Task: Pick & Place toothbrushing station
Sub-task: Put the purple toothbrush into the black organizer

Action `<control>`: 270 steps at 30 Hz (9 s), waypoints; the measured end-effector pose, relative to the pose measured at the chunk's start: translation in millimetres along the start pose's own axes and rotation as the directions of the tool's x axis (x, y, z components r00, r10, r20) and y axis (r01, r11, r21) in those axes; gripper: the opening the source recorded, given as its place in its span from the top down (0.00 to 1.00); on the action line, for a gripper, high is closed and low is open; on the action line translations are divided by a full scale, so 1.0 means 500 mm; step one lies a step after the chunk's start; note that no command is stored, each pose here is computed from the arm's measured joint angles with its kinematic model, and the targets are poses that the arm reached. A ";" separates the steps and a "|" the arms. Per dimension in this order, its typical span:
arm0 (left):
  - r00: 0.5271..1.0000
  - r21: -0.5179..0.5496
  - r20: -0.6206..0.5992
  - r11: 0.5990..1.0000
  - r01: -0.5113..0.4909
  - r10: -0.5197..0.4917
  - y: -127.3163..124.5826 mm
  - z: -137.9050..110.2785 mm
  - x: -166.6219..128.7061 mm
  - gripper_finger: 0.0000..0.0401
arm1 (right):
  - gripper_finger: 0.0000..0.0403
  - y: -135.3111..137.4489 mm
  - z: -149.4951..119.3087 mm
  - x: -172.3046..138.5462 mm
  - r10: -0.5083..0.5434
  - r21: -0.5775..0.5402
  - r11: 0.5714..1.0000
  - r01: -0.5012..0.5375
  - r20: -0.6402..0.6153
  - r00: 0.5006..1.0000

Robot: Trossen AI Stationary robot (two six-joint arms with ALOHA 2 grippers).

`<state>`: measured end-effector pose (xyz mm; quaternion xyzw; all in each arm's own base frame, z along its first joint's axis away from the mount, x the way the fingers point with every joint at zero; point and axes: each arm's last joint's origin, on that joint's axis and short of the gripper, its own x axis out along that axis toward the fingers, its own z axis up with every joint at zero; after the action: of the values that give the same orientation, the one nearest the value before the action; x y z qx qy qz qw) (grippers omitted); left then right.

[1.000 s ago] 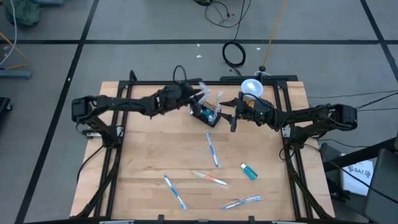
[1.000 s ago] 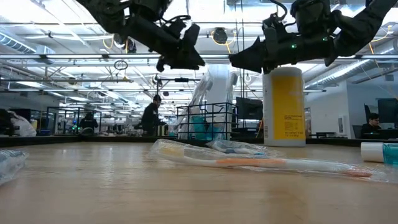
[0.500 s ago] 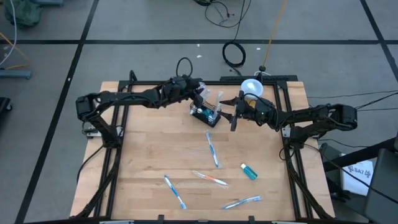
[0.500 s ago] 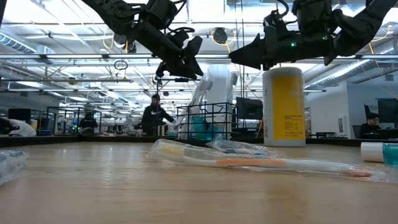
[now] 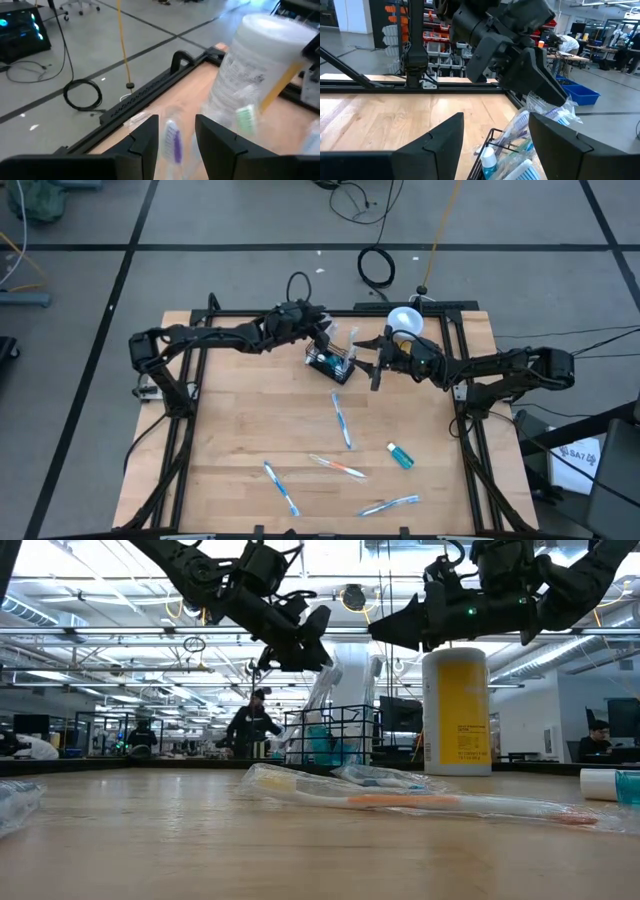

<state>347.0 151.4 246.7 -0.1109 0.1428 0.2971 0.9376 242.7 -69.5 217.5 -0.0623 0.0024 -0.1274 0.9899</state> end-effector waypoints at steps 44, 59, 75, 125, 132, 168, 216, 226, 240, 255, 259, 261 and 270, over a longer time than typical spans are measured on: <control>0.965 -0.010 -0.227 0.991 -0.136 0.130 0.016 -0.023 -0.040 0.58 | 0.46 0.002 -0.013 0.000 0.008 0.007 1.000 -0.008 -0.066 0.998; 0.956 -0.162 -0.255 0.969 -0.189 0.144 0.017 -0.029 -0.042 0.59 | 0.46 0.001 -0.011 0.000 0.007 0.002 1.000 -0.007 -0.055 0.998; 0.957 -0.118 -0.259 0.980 -0.163 0.128 0.013 -0.061 -0.001 0.97 | 0.46 0.001 -0.009 0.000 0.005 0.001 1.000 -0.005 -0.049 0.999; 0.975 -0.177 -0.156 0.967 -0.186 0.159 0.026 -0.037 0.003 0.98 | 0.49 0.064 -0.039 0.042 0.056 -0.020 0.998 -0.061 -0.183 0.982; 0.975 -0.174 -0.157 0.968 -0.184 0.157 0.026 -0.037 0.003 0.96 | 0.40 0.095 0.006 0.035 -0.018 -0.125 0.992 -0.004 -0.175 0.984; 0.979 -0.151 -0.159 0.976 -0.156 0.131 0.022 -0.036 0.002 0.96 | 0.38 0.072 -0.132 0.086 -0.195 0.089 0.966 0.243 -0.366 0.910; 0.998 -0.268 0.050 0.962 0.046 -0.034 0.010 -0.025 0.048 1.00 | 0.50 0.003 -0.158 0.090 -0.017 0.258 0.957 0.130 -0.398 0.917; 0.987 -0.320 0.146 0.947 -0.014 0.064 0.065 -0.001 0.053 1.00 | 0.50 0.004 -0.163 0.088 -0.013 0.263 0.955 0.136 -0.422 0.907; 0.949 -0.315 0.314 0.941 0.124 -0.020 0.087 0.040 0.045 0.99 | 0.50 0.003 -0.165 0.088 -0.011 0.264 0.955 0.138 -0.432 0.902; 0.964 -0.025 0.262 0.998 0.058 -0.050 0.060 0.027 0.046 1.00 | 0.50 0.000 -0.136 0.083 -0.015 0.236 0.965 0.114 -0.382 0.924; 0.965 0.011 0.260 0.999 0.040 -0.042 0.051 0.024 0.045 1.00 | 0.50 -0.002 -0.115 0.076 -0.021 0.238 0.965 0.113 -0.358 0.933; 0.966 0.012 0.256 0.999 0.033 -0.034 0.051 0.023 0.045 1.00 | 0.50 -0.003 -0.109 0.072 -0.021 0.238 0.965 0.113 -0.358 0.933; 0.965 0.001 0.260 1.000 0.025 -0.025 0.053 0.024 0.045 1.00 | 0.50 -0.003 -0.106 0.071 -0.020 0.224 0.969 0.108 -0.365 0.931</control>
<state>351.5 188.2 247.2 -0.0738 0.0171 0.2973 0.9518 275.4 -86.2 165.6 0.0821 0.1660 -0.1684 0.9682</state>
